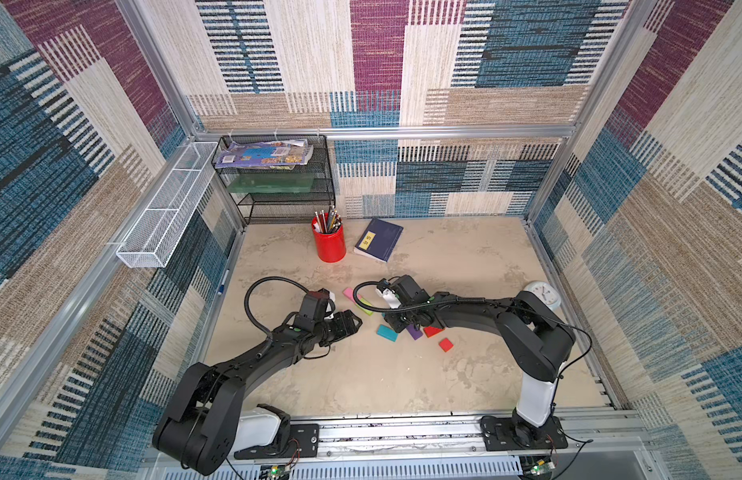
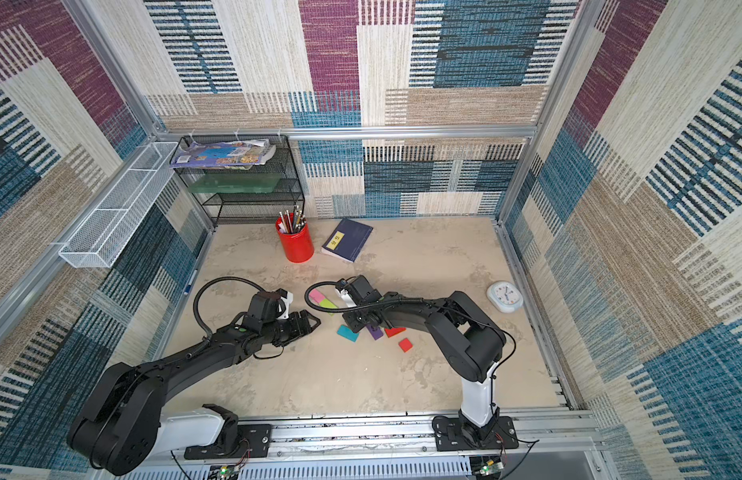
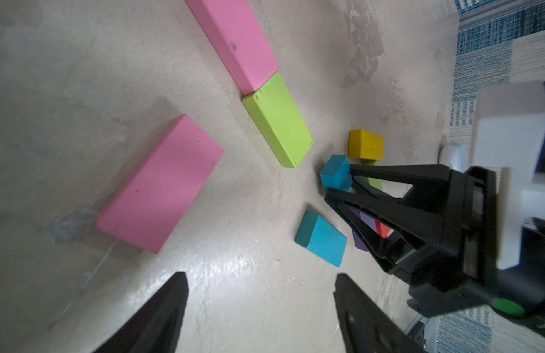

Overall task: Assemble the letter v with building blocks
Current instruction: Assemble the building block at the center of the board.

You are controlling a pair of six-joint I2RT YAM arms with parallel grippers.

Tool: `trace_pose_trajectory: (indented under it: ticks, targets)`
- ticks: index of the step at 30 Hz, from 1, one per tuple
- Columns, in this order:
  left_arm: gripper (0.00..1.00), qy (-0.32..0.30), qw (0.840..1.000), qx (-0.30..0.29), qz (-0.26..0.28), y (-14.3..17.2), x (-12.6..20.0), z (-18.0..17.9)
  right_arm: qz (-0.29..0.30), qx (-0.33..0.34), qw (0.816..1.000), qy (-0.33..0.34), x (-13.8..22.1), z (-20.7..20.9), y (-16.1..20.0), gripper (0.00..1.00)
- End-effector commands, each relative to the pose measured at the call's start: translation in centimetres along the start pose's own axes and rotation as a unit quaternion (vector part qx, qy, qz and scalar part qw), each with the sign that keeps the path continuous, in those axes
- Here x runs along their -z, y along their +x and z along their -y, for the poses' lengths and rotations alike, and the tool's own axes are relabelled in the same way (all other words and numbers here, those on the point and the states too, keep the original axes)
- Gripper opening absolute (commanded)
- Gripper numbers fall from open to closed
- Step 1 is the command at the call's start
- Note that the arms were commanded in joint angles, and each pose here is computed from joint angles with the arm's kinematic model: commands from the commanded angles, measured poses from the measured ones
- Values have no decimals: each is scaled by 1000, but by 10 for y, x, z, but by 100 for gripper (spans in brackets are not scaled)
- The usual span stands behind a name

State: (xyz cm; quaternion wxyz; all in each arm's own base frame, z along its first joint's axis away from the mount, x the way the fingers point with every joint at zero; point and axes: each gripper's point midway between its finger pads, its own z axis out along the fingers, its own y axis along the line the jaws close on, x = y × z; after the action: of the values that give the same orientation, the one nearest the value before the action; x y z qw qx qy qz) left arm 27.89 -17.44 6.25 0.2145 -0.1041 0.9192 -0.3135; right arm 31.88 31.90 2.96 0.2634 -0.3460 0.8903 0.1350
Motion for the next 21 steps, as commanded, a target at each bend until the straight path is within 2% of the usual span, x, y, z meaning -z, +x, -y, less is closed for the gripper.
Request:
trace_pose_trajectory:
  ticks: [1, 14, 21]
  targets:
    - [78, 1, 1000, 5, 5, 1, -1, -2, 17, 4, 1000, -5, -2, -6, -5, 25]
    - [78, -14, 1000, 9, -7, 10, -9, -15, -1, -5, 1000, -26, -7, -36, 18, 27]
    - [72, -24, 999, 13, -23, 13, -19, -19, -10, -14, 1000, 0, -12, -14, 22, 34]
